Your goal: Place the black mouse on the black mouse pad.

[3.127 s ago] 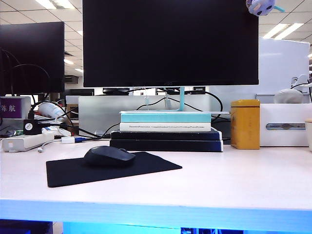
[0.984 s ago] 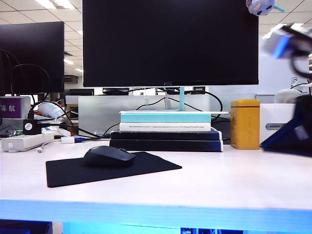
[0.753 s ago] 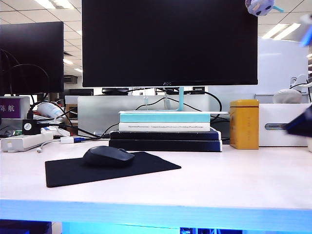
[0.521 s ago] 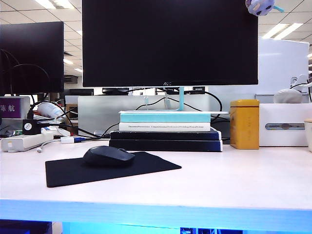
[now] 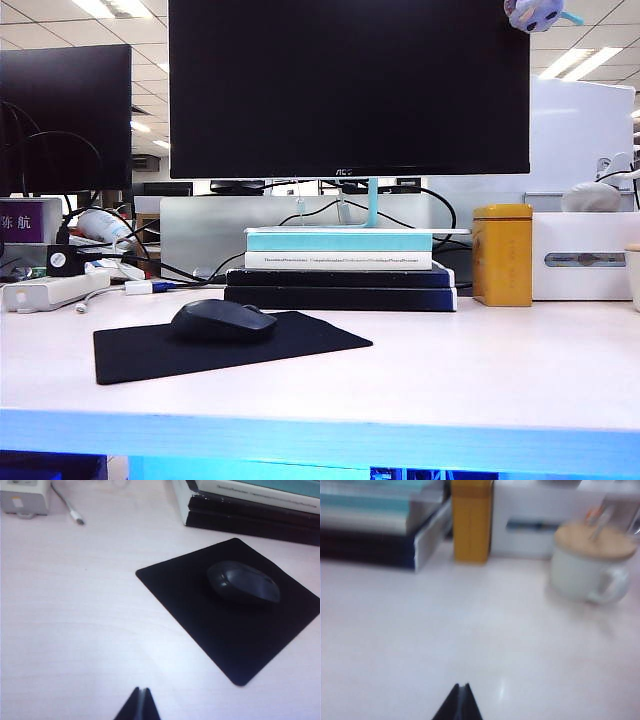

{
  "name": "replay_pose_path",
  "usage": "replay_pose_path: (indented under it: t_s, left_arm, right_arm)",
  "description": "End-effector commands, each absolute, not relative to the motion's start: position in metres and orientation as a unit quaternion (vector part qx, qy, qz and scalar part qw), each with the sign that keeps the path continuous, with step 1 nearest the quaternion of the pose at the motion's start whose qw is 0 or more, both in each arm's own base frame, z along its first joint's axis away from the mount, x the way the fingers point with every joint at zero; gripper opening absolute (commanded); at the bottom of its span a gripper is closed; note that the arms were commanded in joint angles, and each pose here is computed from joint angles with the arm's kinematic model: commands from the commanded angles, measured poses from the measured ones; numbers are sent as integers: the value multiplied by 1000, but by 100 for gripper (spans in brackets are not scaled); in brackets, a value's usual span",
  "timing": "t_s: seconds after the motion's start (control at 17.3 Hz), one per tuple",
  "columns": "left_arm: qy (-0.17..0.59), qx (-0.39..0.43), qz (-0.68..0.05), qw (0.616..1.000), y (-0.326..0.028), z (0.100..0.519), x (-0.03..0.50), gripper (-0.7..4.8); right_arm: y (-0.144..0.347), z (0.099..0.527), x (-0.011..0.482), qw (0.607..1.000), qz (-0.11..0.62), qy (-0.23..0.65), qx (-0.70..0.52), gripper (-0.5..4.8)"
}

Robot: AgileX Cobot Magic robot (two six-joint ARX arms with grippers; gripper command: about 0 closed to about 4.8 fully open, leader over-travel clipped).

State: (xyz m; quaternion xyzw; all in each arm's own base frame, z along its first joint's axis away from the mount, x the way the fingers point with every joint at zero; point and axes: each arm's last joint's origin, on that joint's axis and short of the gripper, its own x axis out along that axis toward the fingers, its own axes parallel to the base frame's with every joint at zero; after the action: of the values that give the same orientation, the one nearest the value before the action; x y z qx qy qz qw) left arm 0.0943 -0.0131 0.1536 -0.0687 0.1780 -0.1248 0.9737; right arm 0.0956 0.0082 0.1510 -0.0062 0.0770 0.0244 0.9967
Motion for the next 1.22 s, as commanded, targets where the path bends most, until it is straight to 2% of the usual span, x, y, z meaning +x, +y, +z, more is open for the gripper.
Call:
replay_pose_path:
  t_s: [0.06, 0.81, 0.87, 0.98, 1.1, 1.22]
  left_arm:
    - [171, -65, -126, 975, -13, 155, 95, -4]
    - [171, -65, -126, 975, -13, 155, 95, -4]
    - [167, -60, -97, 979, -11, 155, 95, -4]
    - [147, -37, 16, 988, -5, 157, 95, -4]
    - [124, -26, 78, 989, 0, 159, 90, -4]
    - [122, -8, 103, 987, 1, 159, 89, -4]
  right_arm:
    - [5, 147, 96, 996, 9, 86, 2, -1]
    - [4, 148, 96, 997, 3, 82, 11, -1]
    - [4, 148, 96, 997, 3, 82, 11, -1]
    - [4, 148, 96, 997, 3, 82, 11, -1]
    - [4, 148, 96, 997, 3, 82, 11, -1]
    - [4, 148, 97, 997, 3, 82, 11, -1]
